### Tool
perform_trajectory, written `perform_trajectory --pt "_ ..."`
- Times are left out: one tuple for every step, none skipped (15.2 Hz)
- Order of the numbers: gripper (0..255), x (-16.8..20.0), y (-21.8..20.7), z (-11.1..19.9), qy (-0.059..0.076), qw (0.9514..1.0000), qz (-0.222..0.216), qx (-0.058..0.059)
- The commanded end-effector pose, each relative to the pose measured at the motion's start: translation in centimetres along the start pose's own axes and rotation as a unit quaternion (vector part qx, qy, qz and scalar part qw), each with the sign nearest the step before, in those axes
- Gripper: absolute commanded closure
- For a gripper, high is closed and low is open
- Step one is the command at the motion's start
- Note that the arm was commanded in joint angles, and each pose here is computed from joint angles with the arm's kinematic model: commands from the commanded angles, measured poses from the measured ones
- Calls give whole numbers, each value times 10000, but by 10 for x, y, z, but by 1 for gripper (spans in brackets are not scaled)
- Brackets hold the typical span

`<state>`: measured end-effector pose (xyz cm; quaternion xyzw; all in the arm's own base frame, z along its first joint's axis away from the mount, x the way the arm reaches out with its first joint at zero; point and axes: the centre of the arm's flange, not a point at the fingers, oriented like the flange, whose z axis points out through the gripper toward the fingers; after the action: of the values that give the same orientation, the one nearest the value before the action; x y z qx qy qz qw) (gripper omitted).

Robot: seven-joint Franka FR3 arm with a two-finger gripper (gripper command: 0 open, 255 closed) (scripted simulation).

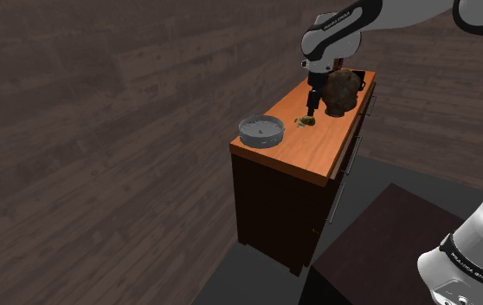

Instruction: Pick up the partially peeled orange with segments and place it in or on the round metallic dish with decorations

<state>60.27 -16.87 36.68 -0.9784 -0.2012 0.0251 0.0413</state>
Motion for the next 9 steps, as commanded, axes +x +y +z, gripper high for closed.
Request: perform_trajectory --pt "0 0 3 8 -39 10000 -1 17" --pt "0 0 3 14 -40 10000 -1 17" --pt "0 0 3 19 -40 10000 -1 17" --pt "0 0 3 24 -40 10000 -1 17" --pt "0 0 3 29 -40 10000 -1 17" --pt "0 -1 3 38 -40 10000 -1 17" --pt "0 -1 3 38 -40 10000 -1 17" --pt "0 -1 3 38 -40 10000 -1 17" --pt "0 -1 3 38 -40 10000 -1 17"
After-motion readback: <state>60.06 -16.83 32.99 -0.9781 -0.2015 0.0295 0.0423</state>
